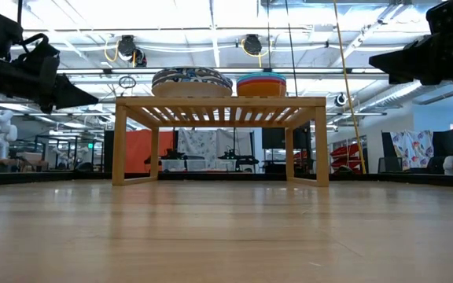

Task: Place and stack bowls onto a shelf
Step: Return to Home Position

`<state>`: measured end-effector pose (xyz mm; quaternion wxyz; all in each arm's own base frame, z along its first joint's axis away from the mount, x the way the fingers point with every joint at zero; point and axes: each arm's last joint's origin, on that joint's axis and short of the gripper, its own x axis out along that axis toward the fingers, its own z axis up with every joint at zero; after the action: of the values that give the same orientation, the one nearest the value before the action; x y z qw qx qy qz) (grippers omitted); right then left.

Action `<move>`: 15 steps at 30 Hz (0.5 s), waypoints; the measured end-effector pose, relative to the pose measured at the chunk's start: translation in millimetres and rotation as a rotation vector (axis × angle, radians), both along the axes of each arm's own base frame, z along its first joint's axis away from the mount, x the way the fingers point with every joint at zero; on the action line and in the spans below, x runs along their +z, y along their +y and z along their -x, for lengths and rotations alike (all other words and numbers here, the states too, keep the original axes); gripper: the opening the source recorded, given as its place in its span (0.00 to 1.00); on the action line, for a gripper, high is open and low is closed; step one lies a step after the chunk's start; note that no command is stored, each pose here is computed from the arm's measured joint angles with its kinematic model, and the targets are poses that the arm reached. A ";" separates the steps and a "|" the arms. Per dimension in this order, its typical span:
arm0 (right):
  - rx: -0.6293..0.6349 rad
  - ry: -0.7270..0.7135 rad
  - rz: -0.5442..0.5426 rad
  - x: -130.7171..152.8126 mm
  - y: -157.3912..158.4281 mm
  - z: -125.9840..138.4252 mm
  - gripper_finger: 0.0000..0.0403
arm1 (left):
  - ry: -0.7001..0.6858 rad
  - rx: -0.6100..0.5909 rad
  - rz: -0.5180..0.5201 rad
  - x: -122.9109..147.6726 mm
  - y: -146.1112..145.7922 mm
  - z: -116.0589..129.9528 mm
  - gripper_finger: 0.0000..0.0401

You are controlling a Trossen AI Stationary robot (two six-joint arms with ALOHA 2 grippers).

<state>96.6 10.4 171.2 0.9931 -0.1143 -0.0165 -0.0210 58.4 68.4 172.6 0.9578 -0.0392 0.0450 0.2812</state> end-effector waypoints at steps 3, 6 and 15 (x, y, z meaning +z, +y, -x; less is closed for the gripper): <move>0.000 0.001 0.000 -0.1 0.0 0.0 0.00 | -0.013 0.002 0.015 0.3 0.0 0.0 0.02; 0.000 0.001 0.000 -0.2 0.0 0.0 0.00 | -0.016 0.002 0.009 0.9 0.1 -0.1 0.02; 0.000 -0.008 -0.015 0.7 0.0 0.0 0.00 | -0.018 0.002 0.008 1.1 0.1 -0.1 0.02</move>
<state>96.5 10.5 171.8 0.9938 -0.1068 -0.0202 -0.0215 58.4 68.5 173.7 0.9577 -0.0455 0.0374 0.2817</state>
